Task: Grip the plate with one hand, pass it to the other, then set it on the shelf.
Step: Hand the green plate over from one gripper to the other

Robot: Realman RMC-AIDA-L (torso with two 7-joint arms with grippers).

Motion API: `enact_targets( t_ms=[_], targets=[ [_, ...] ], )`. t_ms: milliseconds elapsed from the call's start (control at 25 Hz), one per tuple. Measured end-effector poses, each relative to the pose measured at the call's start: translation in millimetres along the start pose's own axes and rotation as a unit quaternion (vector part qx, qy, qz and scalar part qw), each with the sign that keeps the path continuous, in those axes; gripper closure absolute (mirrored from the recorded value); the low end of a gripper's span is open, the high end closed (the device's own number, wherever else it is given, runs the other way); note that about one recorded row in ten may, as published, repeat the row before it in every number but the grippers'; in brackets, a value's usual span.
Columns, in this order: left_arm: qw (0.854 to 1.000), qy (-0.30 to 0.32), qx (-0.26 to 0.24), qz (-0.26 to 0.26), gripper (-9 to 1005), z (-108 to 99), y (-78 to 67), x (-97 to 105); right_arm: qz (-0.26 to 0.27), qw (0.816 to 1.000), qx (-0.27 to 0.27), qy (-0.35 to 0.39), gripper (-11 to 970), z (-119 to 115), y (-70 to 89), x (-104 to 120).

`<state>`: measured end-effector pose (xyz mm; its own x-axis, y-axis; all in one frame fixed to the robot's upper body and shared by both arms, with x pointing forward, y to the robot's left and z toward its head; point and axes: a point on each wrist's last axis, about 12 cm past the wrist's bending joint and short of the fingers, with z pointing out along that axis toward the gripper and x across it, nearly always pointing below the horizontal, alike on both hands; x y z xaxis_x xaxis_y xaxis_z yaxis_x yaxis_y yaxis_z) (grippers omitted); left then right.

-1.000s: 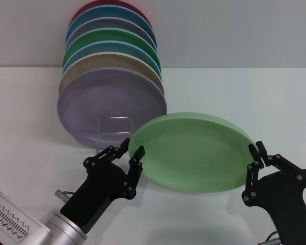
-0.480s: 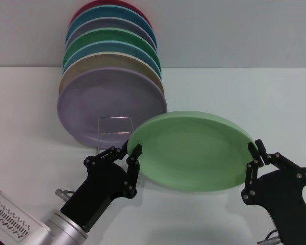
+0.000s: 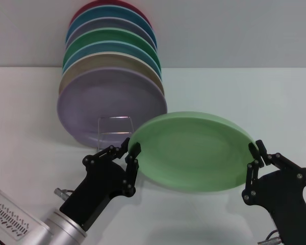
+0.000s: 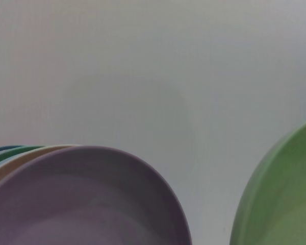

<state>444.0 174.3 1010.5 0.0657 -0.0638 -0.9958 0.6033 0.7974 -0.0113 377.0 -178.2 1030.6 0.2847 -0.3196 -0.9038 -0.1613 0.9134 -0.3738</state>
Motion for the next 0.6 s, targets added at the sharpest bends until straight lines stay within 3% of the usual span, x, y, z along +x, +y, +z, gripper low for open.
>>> enact_targets(
  t_ms=[600],
  targets=[
    [1.0,0.003,0.001,0.002,874,1.5,1.7,0.4,-0.001,1.0,-0.001,-0.002,940,1.3,-0.3,0.1]
  ],
)
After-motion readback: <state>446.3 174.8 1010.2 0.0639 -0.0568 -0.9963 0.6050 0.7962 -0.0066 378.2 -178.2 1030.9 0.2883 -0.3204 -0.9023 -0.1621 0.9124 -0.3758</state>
